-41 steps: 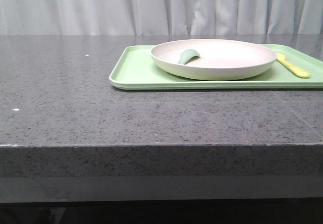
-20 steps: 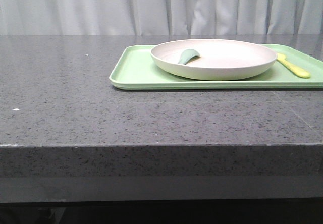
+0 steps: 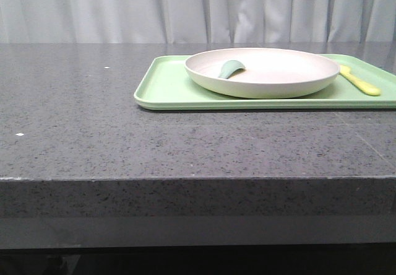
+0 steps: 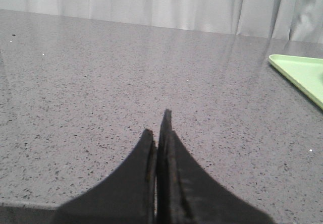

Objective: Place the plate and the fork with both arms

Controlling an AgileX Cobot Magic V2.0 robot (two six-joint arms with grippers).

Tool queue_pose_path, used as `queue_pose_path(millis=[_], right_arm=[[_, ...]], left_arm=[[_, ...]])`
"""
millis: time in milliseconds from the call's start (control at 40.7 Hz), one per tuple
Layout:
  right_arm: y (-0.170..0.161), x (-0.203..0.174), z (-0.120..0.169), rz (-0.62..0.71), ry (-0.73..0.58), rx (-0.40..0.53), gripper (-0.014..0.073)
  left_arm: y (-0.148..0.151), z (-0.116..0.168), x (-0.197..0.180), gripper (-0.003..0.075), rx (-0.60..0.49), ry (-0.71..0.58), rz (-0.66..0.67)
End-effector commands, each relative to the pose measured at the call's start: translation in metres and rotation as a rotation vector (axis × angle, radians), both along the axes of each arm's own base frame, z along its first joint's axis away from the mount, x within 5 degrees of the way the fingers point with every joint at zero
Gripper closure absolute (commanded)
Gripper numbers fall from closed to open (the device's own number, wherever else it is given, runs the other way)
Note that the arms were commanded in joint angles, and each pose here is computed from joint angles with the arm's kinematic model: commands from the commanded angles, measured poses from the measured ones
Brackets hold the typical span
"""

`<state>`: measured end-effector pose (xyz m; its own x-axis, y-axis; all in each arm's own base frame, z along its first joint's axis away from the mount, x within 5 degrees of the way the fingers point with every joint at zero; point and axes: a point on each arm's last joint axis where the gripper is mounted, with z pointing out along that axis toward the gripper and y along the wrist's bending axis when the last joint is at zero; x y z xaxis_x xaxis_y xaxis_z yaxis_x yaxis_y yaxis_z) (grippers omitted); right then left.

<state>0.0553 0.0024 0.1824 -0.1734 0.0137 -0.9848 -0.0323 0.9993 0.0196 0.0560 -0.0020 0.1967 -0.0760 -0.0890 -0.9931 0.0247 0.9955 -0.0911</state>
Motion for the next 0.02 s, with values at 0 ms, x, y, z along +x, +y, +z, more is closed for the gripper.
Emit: queue_pose_path(millis=[0], right_arm=[[-0.0003,0.0000,0.0086,-0.002,-0.090,-0.005,0.0664]], left_arm=[[0.0004,0.0087,-0.0013,0.0738,-0.015,-0.106,0.005]])
